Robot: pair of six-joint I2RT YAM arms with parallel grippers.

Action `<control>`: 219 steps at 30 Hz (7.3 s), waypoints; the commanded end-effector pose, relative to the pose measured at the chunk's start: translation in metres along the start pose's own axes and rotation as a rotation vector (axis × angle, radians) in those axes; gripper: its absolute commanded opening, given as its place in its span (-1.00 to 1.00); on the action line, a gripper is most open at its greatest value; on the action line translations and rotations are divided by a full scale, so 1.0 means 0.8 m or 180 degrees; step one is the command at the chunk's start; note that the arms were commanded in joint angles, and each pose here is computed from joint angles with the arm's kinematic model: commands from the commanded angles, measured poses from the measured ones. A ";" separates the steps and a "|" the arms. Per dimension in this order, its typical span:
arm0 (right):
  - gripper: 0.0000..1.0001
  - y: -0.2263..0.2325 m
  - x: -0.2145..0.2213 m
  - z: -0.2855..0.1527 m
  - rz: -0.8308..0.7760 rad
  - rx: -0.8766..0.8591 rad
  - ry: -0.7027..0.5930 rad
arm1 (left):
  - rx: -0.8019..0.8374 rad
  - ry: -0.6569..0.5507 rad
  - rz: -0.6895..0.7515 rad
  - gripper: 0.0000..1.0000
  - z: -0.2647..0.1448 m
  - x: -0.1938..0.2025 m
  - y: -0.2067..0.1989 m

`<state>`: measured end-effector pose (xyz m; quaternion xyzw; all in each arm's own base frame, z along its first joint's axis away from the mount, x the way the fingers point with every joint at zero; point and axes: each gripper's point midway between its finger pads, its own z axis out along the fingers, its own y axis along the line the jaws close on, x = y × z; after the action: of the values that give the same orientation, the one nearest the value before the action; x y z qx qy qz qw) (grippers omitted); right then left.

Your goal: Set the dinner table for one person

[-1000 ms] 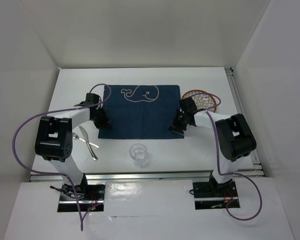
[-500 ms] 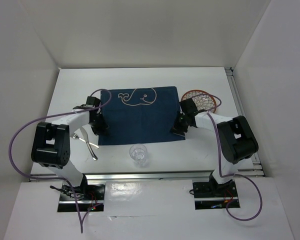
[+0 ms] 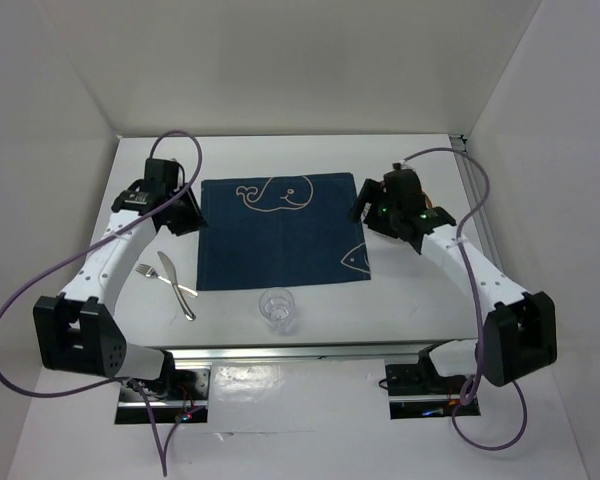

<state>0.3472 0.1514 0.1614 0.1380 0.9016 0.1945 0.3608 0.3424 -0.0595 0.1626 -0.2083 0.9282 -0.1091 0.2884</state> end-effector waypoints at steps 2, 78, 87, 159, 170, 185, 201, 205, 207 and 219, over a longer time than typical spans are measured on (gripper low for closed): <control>0.71 -0.087 -0.044 -0.020 0.0524 0.0729 -0.0304 | 0.0122 -0.0128 0.0148 -0.13 -0.035 -0.009 -0.007; -1.00 0.162 0.048 0.142 0.0541 -0.1768 0.1376 | -0.0260 -0.0100 -0.0503 0.15 -0.035 0.036 0.087; -1.00 0.147 0.073 0.164 0.0583 -0.1516 0.1463 | -0.0328 -0.0105 -0.0523 0.26 -0.036 0.038 0.097; -1.00 0.133 -0.035 0.036 -0.1611 0.0177 0.0508 | -0.0196 -0.0206 -0.0435 0.26 -0.036 0.030 0.094; -1.00 0.042 -0.156 0.165 -0.0896 0.0484 0.0293 | -0.0170 -0.0201 -0.0463 0.26 -0.044 0.045 0.097; -1.00 -0.002 -0.158 0.218 -0.0597 0.0321 0.0384 | -0.0209 -0.0121 -0.0571 0.26 -0.041 0.062 0.103; 0.92 0.035 -0.209 0.160 -0.0671 0.0314 -0.0203 | -0.0818 -0.0044 -0.0931 0.40 -0.024 0.075 0.144; 1.00 0.062 -0.246 0.102 -0.0675 0.0170 -0.0548 | -0.0972 0.0215 -0.1008 0.21 0.001 0.088 0.153; 1.00 0.060 -0.240 0.088 -0.0675 0.0170 -0.0549 | -0.1094 0.0287 -0.1152 0.13 0.014 0.100 0.164; 1.00 0.040 -0.161 0.002 -0.0670 -0.0120 -0.0500 | -0.0927 0.0385 -0.1430 0.15 0.058 0.134 0.167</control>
<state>0.4475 0.1198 0.2607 0.0598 0.8789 0.1376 0.4527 0.2302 0.0099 0.0283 -0.4346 0.8883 -0.0251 0.1462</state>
